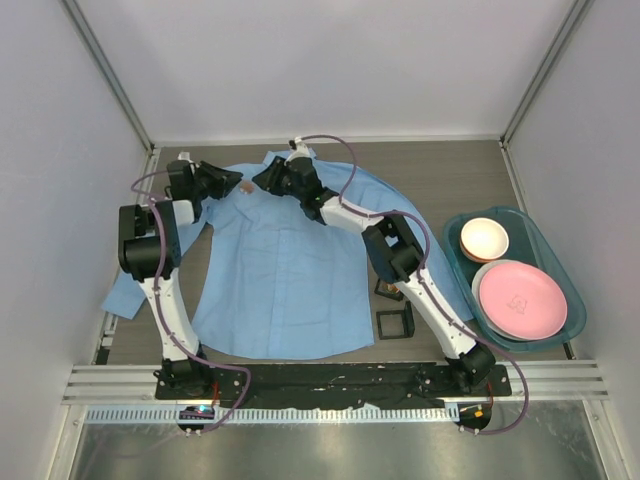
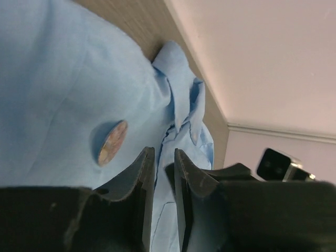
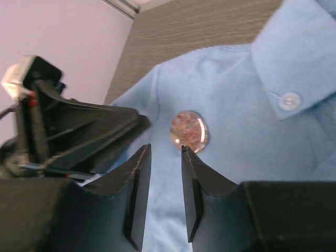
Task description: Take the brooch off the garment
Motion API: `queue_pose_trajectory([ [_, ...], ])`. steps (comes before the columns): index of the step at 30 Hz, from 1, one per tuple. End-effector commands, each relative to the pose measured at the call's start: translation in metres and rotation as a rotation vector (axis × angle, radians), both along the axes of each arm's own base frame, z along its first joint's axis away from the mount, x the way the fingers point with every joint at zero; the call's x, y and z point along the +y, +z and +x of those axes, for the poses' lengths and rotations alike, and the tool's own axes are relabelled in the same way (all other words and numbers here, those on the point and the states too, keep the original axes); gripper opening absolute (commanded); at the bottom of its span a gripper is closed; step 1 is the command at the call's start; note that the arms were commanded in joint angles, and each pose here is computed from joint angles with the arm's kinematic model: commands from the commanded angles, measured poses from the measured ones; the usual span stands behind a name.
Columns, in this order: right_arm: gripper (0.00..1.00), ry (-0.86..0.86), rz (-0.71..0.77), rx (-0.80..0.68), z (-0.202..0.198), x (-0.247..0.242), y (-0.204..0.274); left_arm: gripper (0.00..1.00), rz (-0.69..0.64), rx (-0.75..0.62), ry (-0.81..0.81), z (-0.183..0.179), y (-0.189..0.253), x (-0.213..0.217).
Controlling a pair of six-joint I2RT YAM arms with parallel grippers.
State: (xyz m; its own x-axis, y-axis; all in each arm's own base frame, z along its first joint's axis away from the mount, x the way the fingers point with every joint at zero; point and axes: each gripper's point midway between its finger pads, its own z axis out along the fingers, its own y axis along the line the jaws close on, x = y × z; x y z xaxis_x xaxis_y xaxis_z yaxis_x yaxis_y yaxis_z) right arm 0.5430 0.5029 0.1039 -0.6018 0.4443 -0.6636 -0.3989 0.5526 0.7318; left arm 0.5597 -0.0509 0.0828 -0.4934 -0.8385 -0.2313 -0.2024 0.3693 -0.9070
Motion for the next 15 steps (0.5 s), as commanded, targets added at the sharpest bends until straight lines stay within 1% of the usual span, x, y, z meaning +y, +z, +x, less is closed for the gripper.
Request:
queue_pose_trajectory([
  [1,0.34,0.027,0.093,-0.062,0.012,0.007,0.032,0.24,0.056,-0.162,0.012,0.018,0.032,0.001],
  [4,0.33,0.042,0.093,-0.061,0.013,0.008,0.025,0.24,0.086,-0.141,0.033,0.016,0.021,0.003],
  [8,0.33,0.072,0.075,-0.051,0.014,0.008,0.015,0.22,0.081,-0.108,0.014,0.017,0.003,-0.006],
  [10,0.33,0.059,0.109,-0.001,0.019,0.003,0.003,0.22,0.092,-0.094,0.012,0.017,-0.008,-0.008],
  [13,0.33,0.089,0.168,0.015,0.021,0.004,0.011,0.21,0.119,-0.079,0.003,0.013,-0.019,-0.01],
  [15,0.33,0.078,0.146,0.025,0.023,0.003,0.004,0.21,0.131,-0.086,0.0,0.013,-0.022,-0.01],
])
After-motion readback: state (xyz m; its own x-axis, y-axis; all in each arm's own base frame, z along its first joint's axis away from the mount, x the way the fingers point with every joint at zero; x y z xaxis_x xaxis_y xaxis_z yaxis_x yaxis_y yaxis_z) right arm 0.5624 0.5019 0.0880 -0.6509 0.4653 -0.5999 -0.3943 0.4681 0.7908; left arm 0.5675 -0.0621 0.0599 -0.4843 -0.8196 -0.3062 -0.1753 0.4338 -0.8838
